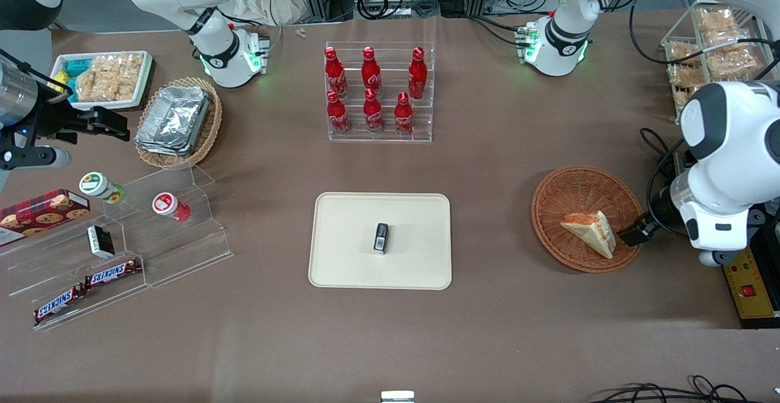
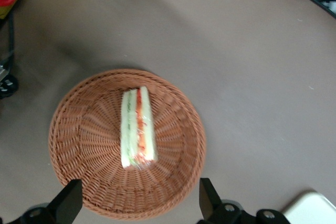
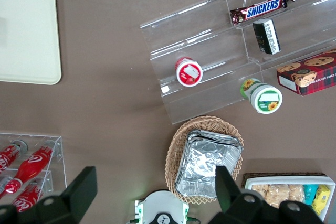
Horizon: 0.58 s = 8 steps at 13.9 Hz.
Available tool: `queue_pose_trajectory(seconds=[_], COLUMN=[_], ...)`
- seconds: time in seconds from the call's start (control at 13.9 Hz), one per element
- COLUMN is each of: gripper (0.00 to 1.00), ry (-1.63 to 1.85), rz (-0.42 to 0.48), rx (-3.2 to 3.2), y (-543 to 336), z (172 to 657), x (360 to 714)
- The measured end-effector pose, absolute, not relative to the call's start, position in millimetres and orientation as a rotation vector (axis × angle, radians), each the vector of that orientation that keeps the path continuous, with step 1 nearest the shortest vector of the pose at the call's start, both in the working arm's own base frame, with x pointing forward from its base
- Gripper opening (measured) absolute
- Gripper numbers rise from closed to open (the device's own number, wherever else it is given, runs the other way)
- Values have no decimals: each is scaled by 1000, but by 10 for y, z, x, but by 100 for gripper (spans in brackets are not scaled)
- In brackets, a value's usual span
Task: Place sandwich from basket to tray
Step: 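Move the left gripper down over the wrapped sandwich in the wicker basket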
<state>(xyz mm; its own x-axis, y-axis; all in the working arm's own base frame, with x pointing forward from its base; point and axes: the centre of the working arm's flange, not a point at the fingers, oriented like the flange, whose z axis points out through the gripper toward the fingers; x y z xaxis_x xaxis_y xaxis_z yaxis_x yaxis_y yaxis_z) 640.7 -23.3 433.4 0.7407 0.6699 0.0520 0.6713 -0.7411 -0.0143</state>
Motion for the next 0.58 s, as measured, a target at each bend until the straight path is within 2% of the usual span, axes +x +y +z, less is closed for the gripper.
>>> queue_pose_trajectory(seconds=[0.29, 0.58], gripper=[100, 100], ry=[-1272, -1413], rz=[-72, -40], rx=[-2833, -2765], y=[-107, -102], z=[3899, 3517], x=[6442, 6495])
